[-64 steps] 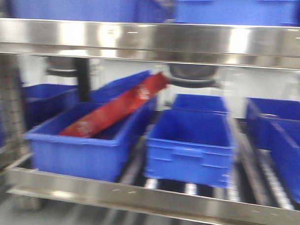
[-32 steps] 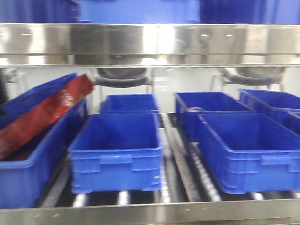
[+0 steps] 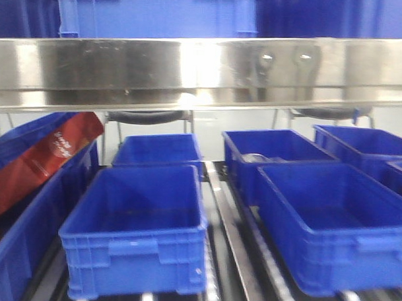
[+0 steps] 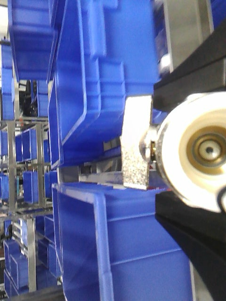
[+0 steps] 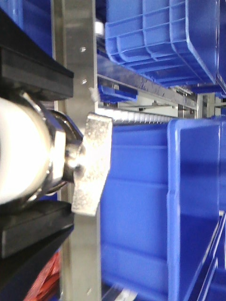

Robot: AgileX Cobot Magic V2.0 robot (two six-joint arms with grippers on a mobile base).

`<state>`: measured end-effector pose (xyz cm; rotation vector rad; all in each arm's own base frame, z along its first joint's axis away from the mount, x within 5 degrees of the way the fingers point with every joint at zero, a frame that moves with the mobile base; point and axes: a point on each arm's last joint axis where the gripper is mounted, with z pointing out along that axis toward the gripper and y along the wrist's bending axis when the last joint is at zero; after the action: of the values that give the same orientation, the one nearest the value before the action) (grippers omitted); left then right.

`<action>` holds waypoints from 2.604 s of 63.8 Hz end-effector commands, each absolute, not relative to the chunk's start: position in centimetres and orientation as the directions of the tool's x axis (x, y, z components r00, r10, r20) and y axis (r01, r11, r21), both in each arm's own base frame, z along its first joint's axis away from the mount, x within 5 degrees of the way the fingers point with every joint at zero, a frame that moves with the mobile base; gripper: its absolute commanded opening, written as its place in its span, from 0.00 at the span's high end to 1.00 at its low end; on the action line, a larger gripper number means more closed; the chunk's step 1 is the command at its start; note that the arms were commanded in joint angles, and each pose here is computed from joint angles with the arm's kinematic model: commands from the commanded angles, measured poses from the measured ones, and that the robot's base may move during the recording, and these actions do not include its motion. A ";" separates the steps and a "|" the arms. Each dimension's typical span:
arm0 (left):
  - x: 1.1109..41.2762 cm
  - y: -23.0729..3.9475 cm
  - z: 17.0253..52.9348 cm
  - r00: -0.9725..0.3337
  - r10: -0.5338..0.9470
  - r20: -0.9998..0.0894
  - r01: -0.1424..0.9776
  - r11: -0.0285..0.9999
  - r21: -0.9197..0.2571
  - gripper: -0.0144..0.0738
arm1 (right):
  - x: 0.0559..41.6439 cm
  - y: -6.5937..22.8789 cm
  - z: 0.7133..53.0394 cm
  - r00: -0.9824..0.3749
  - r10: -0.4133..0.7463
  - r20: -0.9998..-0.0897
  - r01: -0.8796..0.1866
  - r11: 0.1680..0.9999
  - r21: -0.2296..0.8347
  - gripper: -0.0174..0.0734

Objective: Place valve from conveyor to right shelf box

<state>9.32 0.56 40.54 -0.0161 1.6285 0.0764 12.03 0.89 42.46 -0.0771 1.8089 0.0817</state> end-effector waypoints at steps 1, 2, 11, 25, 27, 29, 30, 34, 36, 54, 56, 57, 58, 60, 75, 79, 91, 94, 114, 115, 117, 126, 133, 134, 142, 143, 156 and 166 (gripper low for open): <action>9.1 0.5 41.3 0.010 0.028 -1.000 -0.058 0.998 0.027 0.96 | 11.8 0.8 43.6 -0.146 -0.008 -0.989 -0.087 0.996 0.005 0.98; 9.1 0.5 41.3 0.010 0.028 -1.000 -0.058 0.998 0.027 0.96 | 11.8 0.8 43.6 -0.146 -0.008 -0.989 -0.087 0.996 0.005 0.98; 9.1 0.5 41.3 0.010 0.028 -1.000 -0.058 0.998 0.027 0.96 | 11.8 0.8 43.6 -0.146 -0.008 -0.989 -0.087 0.996 0.005 0.98; 9.1 0.5 41.3 0.010 0.028 -1.000 -0.058 0.998 0.027 0.96 | 11.8 0.8 43.6 -0.146 -0.008 -0.989 -0.087 0.996 0.005 0.98; 9.1 0.5 41.3 0.010 0.028 -1.000 -0.058 0.998 0.027 0.96 | 11.8 0.8 43.6 -0.146 -0.008 -0.989 -0.087 0.996 0.005 0.98; 9.1 0.5 41.3 0.010 0.028 -1.000 -0.058 0.998 0.027 0.96 | 11.8 0.8 43.6 -0.146 -0.008 -0.989 -0.087 0.996 0.005 0.98; 9.1 0.5 41.3 0.010 0.028 -1.000 -0.058 0.998 0.027 0.96 | 11.8 0.8 43.6 -0.146 -0.008 -0.989 -0.087 0.996 0.005 0.98; 9.1 0.5 41.3 0.010 0.028 -1.000 -0.058 0.998 0.027 0.96 | 11.8 0.8 43.6 -0.146 -0.008 -0.989 -0.087 0.996 0.005 0.98; 9.1 0.5 41.3 0.010 0.028 -1.000 -0.058 0.998 0.027 0.96 | 11.8 0.8 43.6 -0.146 -0.008 -0.989 -0.087 0.996 0.005 0.98; 9.1 0.5 41.3 0.010 0.028 -1.000 -0.058 0.998 0.027 0.96 | 11.8 0.8 43.6 -0.146 -0.008 -0.989 -0.087 0.996 0.005 0.98; 9.1 0.5 41.3 0.010 0.028 -1.000 -0.058 0.998 0.027 0.96 | 11.8 0.8 43.6 -0.146 -0.008 -0.989 -0.087 0.996 0.005 0.98; 9.1 0.5 41.3 0.010 0.028 -1.000 -0.058 0.998 0.027 0.96 | 11.8 0.8 43.6 -0.146 -0.008 -0.989 -0.087 0.996 0.005 0.98; 9.1 0.5 41.3 0.010 0.028 -1.000 -0.058 0.998 0.027 0.96 | 11.8 0.8 43.6 -0.146 -0.008 -0.989 -0.087 0.996 0.005 0.98; 9.1 0.5 41.3 0.010 0.028 -1.000 -0.058 0.998 0.027 0.96 | 11.8 0.8 43.6 -0.146 -0.008 -0.989 -0.087 0.996 0.005 0.98; 9.1 0.5 41.3 0.010 0.028 -1.000 -0.058 0.998 0.027 0.96 | 11.8 0.8 43.6 -0.146 -0.008 -0.989 -0.087 0.996 0.005 0.98; 9.1 0.5 41.3 0.010 0.028 -1.000 -0.058 0.998 0.027 0.96 | 11.8 0.8 43.6 -0.146 -0.008 -0.989 -0.087 0.996 0.005 0.98; 9.1 0.5 41.3 0.010 0.028 -1.000 -0.058 0.998 0.027 0.96 | 11.8 0.8 43.6 -0.146 -0.008 -0.989 -0.087 0.996 0.005 0.98; 9.1 0.5 41.3 0.010 0.028 -1.000 -0.058 0.998 0.027 0.96 | 11.8 0.8 43.6 -0.146 -0.008 -0.989 -0.087 0.996 0.005 0.98; 9.1 0.5 41.3 0.010 0.028 -1.000 -0.058 0.998 0.027 0.96 | 11.8 0.8 43.6 -0.146 -0.008 -0.989 -0.087 0.996 0.005 0.98; 9.1 0.5 41.3 0.010 0.028 -1.000 -0.058 0.998 0.027 0.96 | 11.8 0.8 43.6 -0.146 -0.008 -0.989 -0.087 0.996 0.005 0.98; 9.1 0.5 41.3 0.010 0.028 -1.000 -0.058 0.998 0.027 0.96 | 11.8 0.8 43.6 -0.146 -0.008 -0.989 -0.087 0.996 0.005 0.98; 9.1 0.5 41.3 0.010 0.028 -1.000 -0.058 0.998 0.027 0.96 | 11.8 0.8 43.6 -0.146 -0.008 -0.989 -0.087 0.996 0.005 0.98; 9.1 0.5 41.3 0.010 0.028 -1.000 -0.058 0.998 0.027 0.96 | 11.8 0.8 43.6 -0.146 -0.008 -0.989 -0.087 0.996 0.005 0.98; 9.1 0.5 41.3 0.010 0.028 -1.000 -0.058 0.998 0.027 0.96 | 11.8 0.8 43.6 -0.146 -0.008 -0.989 -0.087 0.996 0.005 0.98; 9.1 0.5 41.3 0.010 0.028 -1.000 -0.058 0.998 0.027 0.96 | 11.8 0.8 43.7 -0.143 -0.008 -0.990 -0.087 0.996 0.005 0.98; 9.1 0.5 41.3 0.010 0.028 -1.000 -0.058 0.998 0.027 0.96 | 11.8 0.8 43.7 -0.139 -0.007 -0.990 -0.086 0.996 0.005 0.98; 9.1 0.5 41.3 0.010 0.026 -1.000 -0.057 0.998 0.025 0.96 | 11.9 0.7 44.3 -0.068 -0.001 -0.998 -0.076 0.997 0.004 0.98; 9.1 0.5 41.3 0.010 0.026 -1.000 -0.057 0.998 0.025 0.96 | 11.9 0.7 44.4 -0.064 -0.001 -0.998 -0.075 0.997 0.004 0.98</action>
<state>9.32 0.56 40.54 -0.0164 1.6285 0.0756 12.15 0.82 42.97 -0.0682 1.7508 0.0758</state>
